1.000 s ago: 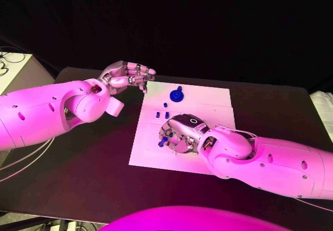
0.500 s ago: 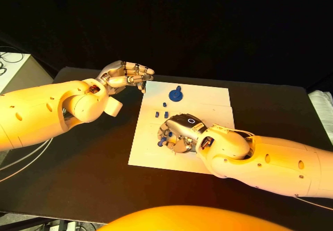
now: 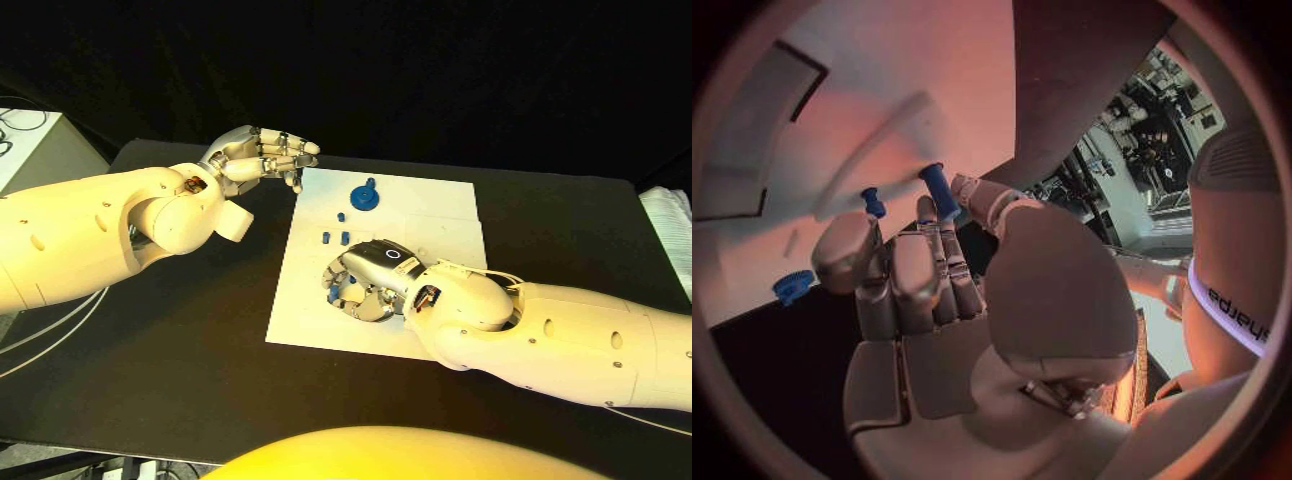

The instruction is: Assemble the parts on the task board

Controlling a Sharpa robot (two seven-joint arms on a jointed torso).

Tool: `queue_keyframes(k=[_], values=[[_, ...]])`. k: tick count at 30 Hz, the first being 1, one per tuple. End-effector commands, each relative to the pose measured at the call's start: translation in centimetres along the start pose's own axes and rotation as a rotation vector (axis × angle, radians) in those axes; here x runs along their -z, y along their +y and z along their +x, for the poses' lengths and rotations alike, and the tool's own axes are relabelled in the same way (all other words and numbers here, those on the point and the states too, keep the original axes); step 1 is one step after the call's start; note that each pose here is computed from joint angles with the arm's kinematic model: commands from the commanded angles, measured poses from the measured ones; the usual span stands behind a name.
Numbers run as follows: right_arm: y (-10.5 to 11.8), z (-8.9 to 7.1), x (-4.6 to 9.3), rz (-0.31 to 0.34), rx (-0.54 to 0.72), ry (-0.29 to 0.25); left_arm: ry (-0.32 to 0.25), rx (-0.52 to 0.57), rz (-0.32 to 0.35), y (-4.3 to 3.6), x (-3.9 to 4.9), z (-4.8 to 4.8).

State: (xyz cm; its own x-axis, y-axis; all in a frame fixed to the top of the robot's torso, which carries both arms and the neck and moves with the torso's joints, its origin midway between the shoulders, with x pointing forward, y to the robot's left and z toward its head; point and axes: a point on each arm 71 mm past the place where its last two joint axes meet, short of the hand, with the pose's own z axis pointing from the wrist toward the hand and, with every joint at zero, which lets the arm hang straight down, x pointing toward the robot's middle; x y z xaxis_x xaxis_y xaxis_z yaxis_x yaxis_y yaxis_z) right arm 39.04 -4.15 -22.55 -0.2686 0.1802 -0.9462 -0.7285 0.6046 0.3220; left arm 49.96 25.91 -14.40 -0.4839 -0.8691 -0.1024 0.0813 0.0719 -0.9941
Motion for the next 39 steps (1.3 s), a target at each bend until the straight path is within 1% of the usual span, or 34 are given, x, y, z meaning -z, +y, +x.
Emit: queue_keyframes(k=[1,5,9,10,12,13,14,17,20,24,27,31,35,39], values=[[0.0,-0.1,0.1,-0.023,-0.008,-0.013,0.017,0.012,0.003,-0.06,-0.01,0.19],[-0.1,-0.2,0.2,-0.023,-0.009,-0.033,0.016,0.012,0.002,-0.05,0.01,0.15],[-0.1,-0.4,0.3,-0.029,-0.011,-0.070,0.017,0.012,0.002,-0.04,-0.01,0.17],[-0.1,-0.5,0.3,-0.029,-0.011,-0.072,0.017,0.012,0.002,-0.04,-0.01,0.17],[-0.1,-0.6,0.4,-0.033,-0.014,-0.093,0.018,0.012,0.002,-0.04,-0.02,0.17],[-0.1,-0.7,0.5,-0.037,-0.019,-0.112,0.018,0.012,0.002,-0.03,-0.02,0.17],[-0.1,-0.8,0.6,-0.038,-0.021,-0.116,0.018,0.012,0.002,-0.03,-0.02,0.16],[-0.2,-1.1,1.1,-0.045,-0.039,-0.149,0.018,0.012,0.002,-0.02,-0.04,0.16],[-0.7,-1.5,1.9,-0.032,-0.076,-0.168,0.019,0.012,0.002,-0.02,-0.05,0.16],[-2.7,-3.1,3.8,0.047,-0.172,-0.187,0.017,0.012,0.002,-0.02,0.01,0.10],[-4.3,-4.2,5.2,0.106,-0.197,-0.192,0.015,0.011,0.002,-0.03,0.10,0.04],[-7.3,-5.5,8.1,0.248,-0.280,-0.181,0.014,0.012,0.003,-0.02,0.24,0.04],[-9.3,-6.0,10.8,0.362,-0.354,-0.163,0.014,0.014,0.005,0.01,0.37,0.09],[-10.4,-6.0,13.0,0.431,-0.383,-0.147,0.011,0.017,0.002,0.19,0.49,0.07]])
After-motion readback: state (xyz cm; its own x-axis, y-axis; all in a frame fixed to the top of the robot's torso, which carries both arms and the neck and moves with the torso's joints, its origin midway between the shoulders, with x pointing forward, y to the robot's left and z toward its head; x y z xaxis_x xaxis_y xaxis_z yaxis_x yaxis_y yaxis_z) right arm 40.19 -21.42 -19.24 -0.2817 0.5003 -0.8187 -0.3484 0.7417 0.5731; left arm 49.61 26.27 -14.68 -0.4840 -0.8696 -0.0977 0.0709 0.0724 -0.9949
